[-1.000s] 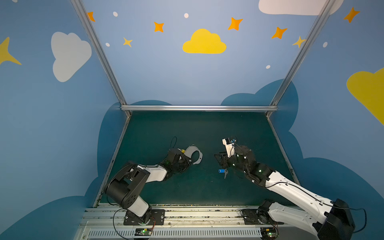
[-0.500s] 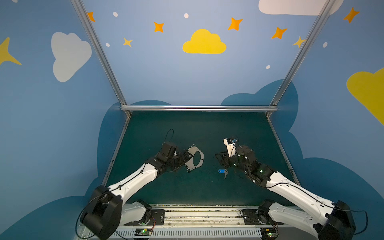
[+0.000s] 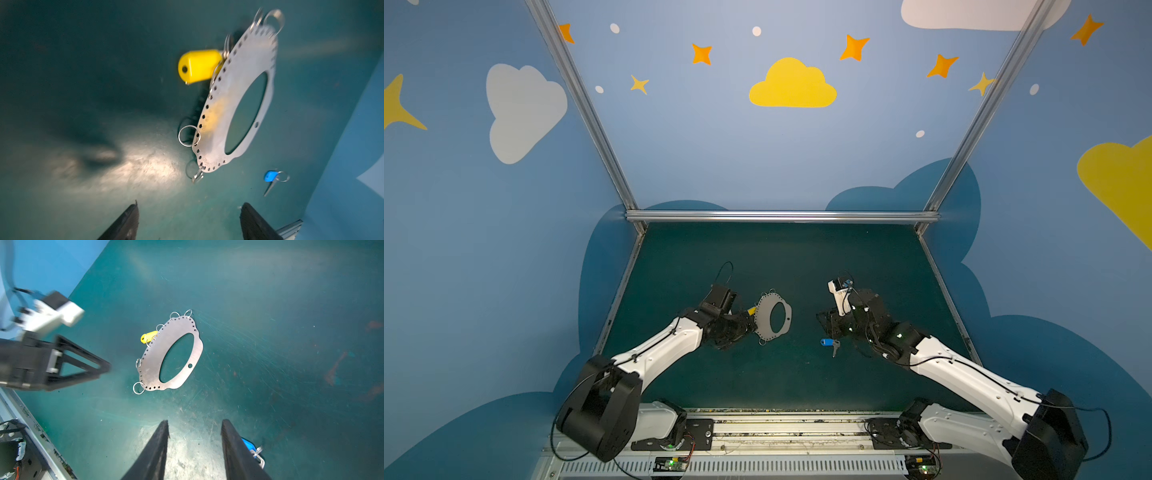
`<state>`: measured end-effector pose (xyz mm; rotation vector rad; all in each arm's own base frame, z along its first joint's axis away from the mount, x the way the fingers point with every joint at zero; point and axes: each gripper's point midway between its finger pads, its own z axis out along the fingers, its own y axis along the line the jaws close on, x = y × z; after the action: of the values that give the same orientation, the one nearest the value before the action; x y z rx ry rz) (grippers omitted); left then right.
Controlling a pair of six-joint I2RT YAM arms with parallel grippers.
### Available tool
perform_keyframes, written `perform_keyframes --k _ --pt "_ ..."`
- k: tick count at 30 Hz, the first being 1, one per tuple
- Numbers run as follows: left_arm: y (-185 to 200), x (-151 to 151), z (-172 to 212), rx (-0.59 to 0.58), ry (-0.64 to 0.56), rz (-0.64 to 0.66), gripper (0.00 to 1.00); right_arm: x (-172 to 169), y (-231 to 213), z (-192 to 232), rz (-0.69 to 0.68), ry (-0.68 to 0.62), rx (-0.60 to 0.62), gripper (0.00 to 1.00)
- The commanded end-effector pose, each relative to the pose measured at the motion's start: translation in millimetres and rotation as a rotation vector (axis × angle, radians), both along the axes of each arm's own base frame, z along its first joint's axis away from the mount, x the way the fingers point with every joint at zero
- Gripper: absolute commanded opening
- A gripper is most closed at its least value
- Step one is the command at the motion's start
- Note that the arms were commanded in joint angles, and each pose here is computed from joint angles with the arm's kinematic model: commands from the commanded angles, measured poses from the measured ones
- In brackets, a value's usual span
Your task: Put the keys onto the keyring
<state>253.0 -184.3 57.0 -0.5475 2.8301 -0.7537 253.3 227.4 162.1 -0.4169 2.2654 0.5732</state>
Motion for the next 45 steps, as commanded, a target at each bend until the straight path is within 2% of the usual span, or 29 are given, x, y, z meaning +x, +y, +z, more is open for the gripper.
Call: perform_keyframes --k 1,10,16,20,29,45 --pt "-27.3 10.6 -3.3 -0.036 -0.018 -0.092 0.77 -0.7 -6.5 2.7 -0.028 0.002 0.003 0.44" --pt "-69.3 17.0 -17.6 -0.099 0.020 -0.174 0.67 -5.2 -21.3 -20.5 -0.070 0.065 -0.064 0.43" --pt "-87.7 15.4 -5.7 -0.132 -0.004 -0.222 0.67 -7.2 -47.6 -54.9 -0.194 0.188 -0.187 0.39" --pt "-78.1 8.5 1.7 -0.105 -0.016 -0.217 0.70 -8.8 -62.3 -82.0 -0.283 0.270 -0.232 0.41" --pt "-42.8 -9.2 18.9 -0.016 -0.060 -0.174 0.78 -4.3 -59.1 -119.6 -0.311 0.354 -0.292 0.41" --pt "-40.5 -5.2 20.8 -0.036 -0.062 -0.157 0.79 -9.1 -54.0 -132.5 -0.271 0.381 -0.308 0.18"
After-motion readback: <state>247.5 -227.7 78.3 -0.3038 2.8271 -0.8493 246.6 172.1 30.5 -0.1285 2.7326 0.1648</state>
